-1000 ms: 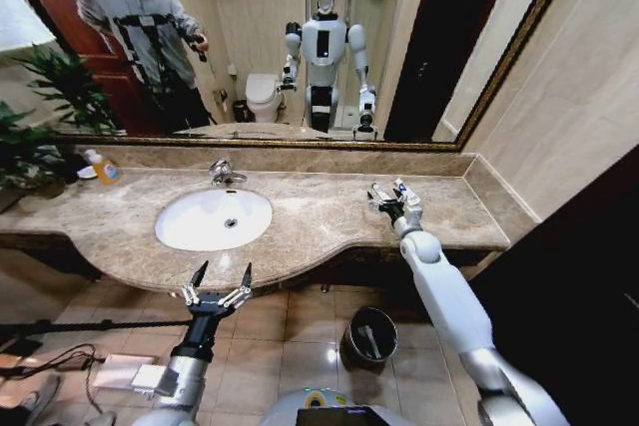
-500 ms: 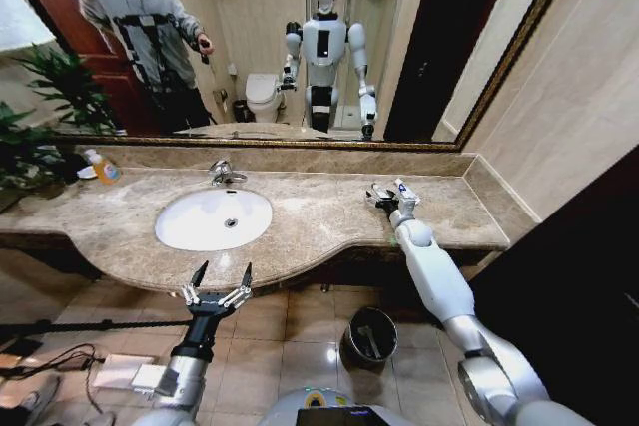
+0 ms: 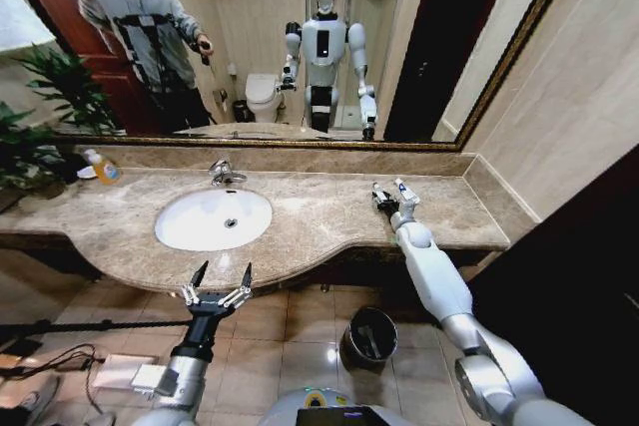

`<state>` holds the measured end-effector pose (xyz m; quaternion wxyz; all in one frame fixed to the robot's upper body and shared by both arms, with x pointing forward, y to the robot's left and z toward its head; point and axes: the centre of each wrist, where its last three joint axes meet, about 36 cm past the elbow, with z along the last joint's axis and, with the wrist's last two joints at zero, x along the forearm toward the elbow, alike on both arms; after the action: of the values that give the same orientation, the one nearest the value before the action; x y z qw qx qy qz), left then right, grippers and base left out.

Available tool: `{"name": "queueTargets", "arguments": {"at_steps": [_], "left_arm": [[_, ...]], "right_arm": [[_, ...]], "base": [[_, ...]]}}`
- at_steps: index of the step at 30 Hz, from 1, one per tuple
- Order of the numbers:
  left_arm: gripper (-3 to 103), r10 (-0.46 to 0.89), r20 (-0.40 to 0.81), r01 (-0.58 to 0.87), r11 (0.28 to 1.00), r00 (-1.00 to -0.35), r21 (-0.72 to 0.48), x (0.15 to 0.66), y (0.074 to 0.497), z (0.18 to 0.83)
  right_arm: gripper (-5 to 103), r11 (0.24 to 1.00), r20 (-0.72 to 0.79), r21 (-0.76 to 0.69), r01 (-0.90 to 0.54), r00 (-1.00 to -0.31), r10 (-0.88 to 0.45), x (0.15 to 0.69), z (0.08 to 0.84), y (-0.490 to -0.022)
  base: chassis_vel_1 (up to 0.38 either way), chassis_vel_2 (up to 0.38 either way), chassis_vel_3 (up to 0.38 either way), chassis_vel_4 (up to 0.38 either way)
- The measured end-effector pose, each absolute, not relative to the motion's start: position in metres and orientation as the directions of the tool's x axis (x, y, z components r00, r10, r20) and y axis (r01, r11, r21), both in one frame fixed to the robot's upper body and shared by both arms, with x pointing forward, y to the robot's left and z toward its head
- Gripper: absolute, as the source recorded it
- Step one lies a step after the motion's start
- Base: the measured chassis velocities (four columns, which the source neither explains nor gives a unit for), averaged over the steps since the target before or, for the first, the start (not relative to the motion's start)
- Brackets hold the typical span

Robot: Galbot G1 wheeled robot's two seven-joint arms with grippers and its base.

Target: Pick up the trash from the sink and place it in the trash bin.

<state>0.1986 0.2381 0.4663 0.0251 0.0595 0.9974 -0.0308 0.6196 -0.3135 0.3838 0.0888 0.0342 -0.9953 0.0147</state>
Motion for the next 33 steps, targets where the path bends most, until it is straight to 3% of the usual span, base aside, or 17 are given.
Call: {"name": "queueTargets", "arguments": {"at_steps": [5,8,19,33], "left_arm": [[100,0.117,-0.054,0.12,0.991,-0.992,-0.058,0.199,0.238,0.466],[100,0.117,-0.054,0.12,0.991,-0.992,-0.058,0.199,0.238,0.466],[100,0.117,-0.054,0.12,0.991,-0.992,-0.058,0.199,0.238,0.466],[100,0.117,-0.054,0.12,0.991,-0.992,-0.058,0.199,0.238,0.466]], "right_arm": [[10,0.998,0.171,-0.02,-0.065,-0.983,-0.061,0.62,0.384,-0.313],[4,0.998,0.164,-0.017,-0.059,-0.985,-0.056,0.619,0.384,-0.314],[3,0.998,0.094,0.017,-0.058,-0.994,-0.059,0.596,0.401,-0.321],[3,0.992,-0.036,0.045,-0.12,-0.992,-0.119,0.467,0.41,-0.317]], "base": [[0.0,0.0,0.0,0.0],[0.0,0.0,0.0,0.0],[0.0,0.0,0.0,0.0],[0.0,0.0,0.0,0.0]]}}
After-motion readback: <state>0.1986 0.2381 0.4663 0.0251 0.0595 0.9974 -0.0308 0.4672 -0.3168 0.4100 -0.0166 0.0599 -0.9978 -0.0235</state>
